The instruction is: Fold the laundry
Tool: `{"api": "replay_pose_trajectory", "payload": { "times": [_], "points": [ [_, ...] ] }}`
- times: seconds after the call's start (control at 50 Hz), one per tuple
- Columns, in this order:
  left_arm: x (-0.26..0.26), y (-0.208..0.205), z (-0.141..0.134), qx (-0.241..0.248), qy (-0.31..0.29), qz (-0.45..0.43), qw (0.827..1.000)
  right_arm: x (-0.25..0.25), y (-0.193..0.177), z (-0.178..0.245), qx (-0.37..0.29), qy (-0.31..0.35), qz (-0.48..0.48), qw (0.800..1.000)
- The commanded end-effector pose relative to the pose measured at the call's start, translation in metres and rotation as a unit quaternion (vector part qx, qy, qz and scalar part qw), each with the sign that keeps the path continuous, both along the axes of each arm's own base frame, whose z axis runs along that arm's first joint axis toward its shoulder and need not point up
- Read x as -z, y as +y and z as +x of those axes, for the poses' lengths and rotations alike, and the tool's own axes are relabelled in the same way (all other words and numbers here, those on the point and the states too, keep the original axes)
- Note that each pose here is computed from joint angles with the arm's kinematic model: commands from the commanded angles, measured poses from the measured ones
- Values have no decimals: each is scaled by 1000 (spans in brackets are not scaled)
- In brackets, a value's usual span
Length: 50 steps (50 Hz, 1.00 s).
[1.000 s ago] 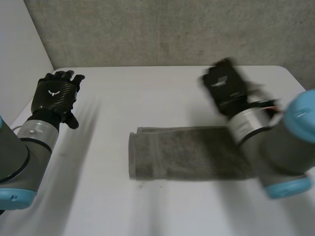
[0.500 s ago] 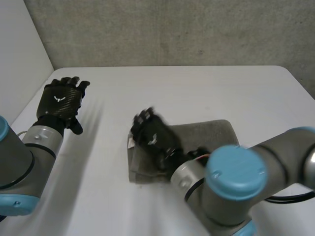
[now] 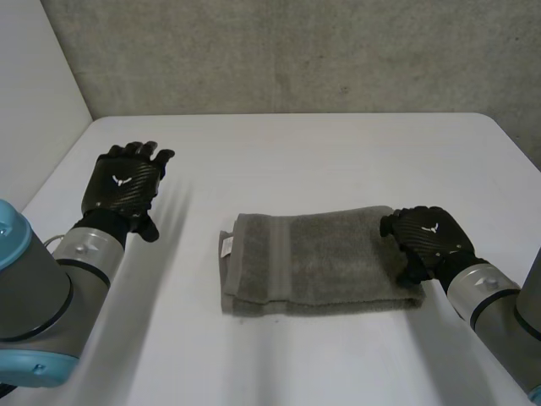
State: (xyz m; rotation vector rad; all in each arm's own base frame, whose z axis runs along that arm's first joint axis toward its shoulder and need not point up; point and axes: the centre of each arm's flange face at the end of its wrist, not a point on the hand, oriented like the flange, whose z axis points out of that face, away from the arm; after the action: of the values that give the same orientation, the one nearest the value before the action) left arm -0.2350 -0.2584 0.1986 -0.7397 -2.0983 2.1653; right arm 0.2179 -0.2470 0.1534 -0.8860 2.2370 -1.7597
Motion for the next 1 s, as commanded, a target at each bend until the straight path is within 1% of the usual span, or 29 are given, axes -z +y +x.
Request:
{"api": "replay_pose_trajectory", "payload": {
  "times": [0.02,0.04,0.08,0.24,0.3,0.38,0.48,0.56,0.68,0.72,0.74,0.76,0.78,0.8,0.82,0.84,0.86,0.88,0.9,0.94,0.96,0.98,1.0],
  "points": [
    [5,2,-2,4,-3,8,1000,0,-2,0,0,6,5,1000],
    [5,2,-2,4,-3,8,1000,0,-2,0,0,6,5,1000],
    [5,2,-3,7,-3,8,1000,4,1,0,0,14,37,999],
    [6,3,-5,9,-3,9,1000,2,6,-3,-1,30,77,997],
    [7,3,-4,8,-4,10,1000,4,6,-2,-4,37,78,996],
    [8,3,-5,9,-4,11,1000,12,7,-3,-10,64,75,995],
    [7,3,-5,9,-4,10,1000,19,3,-7,1,91,73,993],
    [8,3,-5,9,-4,11,1000,19,-4,-11,29,102,54,993],
    [7,3,-5,9,-4,10,1000,18,-12,-11,43,101,7,994],
    [7,3,-4,8,-4,10,1000,17,-15,-10,38,128,-31,990],
    [7,3,-4,8,-4,10,1000,17,-15,-10,38,129,-32,990],
    [7,3,-4,8,-4,10,1000,14,-18,-10,39,153,-55,986],
    [7,3,-4,8,-4,10,1000,10,-18,-7,31,180,-82,980],
    [6,3,-4,8,-3,9,1000,10,-18,-7,31,180,-82,980],
    [5,3,-4,8,-3,8,1000,5,-12,5,10,202,-110,973],
    [5,3,-4,8,-3,8,1000,5,-12,5,10,202,-110,973],
    [4,3,-4,8,-2,6,1000,-1,0,26,-24,214,-143,966],
    [3,3,-4,8,-2,5,1000,-10,14,49,-58,216,-181,958],
    [3,3,-4,8,-2,5,1000,-10,14,50,-58,216,-181,958],
    [3,3,-4,8,-2,5,1000,-16,46,87,-115,210,-227,944],
    [3,3,-4,8,-1,4,1000,-16,46,87,-115,210,-227,944],
    [3,4,-4,8,-2,5,1000,-17,60,100,-139,202,-242,939],
    [3,4,-4,8,-2,5,1000,-17,60,100,-139,202,-243,939]
  ]
}}
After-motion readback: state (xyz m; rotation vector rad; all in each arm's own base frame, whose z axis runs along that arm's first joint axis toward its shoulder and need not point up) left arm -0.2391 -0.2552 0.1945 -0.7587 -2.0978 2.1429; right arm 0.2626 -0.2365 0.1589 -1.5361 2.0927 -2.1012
